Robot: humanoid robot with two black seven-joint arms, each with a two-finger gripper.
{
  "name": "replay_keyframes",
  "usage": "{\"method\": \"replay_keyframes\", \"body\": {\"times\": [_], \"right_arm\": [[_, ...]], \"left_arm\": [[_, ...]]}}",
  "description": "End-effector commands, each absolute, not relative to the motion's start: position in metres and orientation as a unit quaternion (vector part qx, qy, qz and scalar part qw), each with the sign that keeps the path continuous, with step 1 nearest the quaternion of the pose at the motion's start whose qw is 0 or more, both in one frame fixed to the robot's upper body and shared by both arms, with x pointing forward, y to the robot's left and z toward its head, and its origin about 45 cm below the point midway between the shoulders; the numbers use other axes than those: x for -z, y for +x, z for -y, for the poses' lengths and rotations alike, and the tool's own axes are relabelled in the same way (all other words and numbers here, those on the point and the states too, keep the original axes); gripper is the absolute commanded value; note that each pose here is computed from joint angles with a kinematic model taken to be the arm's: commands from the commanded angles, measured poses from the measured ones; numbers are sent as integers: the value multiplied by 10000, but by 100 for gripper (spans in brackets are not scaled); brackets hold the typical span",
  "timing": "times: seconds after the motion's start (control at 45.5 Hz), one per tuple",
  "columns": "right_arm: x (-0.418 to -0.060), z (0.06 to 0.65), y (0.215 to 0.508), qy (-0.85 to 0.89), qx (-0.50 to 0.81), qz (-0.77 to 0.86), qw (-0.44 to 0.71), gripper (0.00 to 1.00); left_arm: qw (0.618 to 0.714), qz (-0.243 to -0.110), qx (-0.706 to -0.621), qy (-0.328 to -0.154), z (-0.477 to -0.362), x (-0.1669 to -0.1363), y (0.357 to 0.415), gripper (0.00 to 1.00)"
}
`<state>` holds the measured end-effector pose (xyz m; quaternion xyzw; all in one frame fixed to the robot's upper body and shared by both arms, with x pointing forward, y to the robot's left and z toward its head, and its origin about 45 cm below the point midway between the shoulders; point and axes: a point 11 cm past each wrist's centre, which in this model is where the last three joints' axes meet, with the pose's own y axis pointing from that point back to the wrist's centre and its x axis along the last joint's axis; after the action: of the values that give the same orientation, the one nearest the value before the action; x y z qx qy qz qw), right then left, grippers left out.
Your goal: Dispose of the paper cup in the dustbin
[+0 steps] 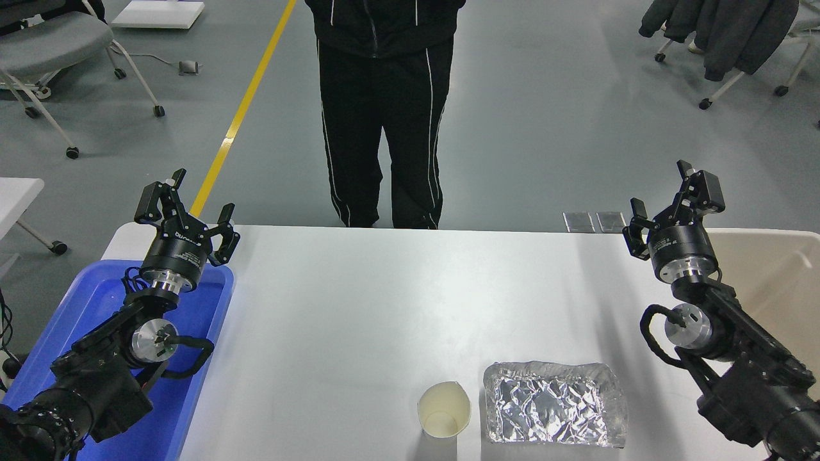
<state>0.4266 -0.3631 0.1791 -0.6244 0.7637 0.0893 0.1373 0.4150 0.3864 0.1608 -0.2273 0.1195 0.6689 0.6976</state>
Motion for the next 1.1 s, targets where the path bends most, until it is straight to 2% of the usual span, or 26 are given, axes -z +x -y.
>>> {"method": "replay_keyframes", "body": {"times": [0.0,0.33,0.747,0.901,1.077], "right_arm": [[-1758,3652,4248,-6232,-910,-7651,1340,99],[-1664,3759,4220,-6107,-930,-7776,1177,99],[-1782,3913,4243,-6082,-744,-7820,1140,99],[-1780,3972,4222,-6238,-544,-7758,775,99],[-2047,3927,4384,-6630,8,-7479,332,99]], "left_arm": [[6973,-1195,-6691,-2277,-3866,-1610,4150,100],[6973,-1195,-6691,-2277,-3866,-1610,4150,100],[6974,-1195,-6693,-2267,-3868,-1606,4149,100],[6977,-1196,-6688,-2271,-3864,-1608,4150,100],[6977,-1196,-6688,-2271,-3864,-1608,4150,100]]}}
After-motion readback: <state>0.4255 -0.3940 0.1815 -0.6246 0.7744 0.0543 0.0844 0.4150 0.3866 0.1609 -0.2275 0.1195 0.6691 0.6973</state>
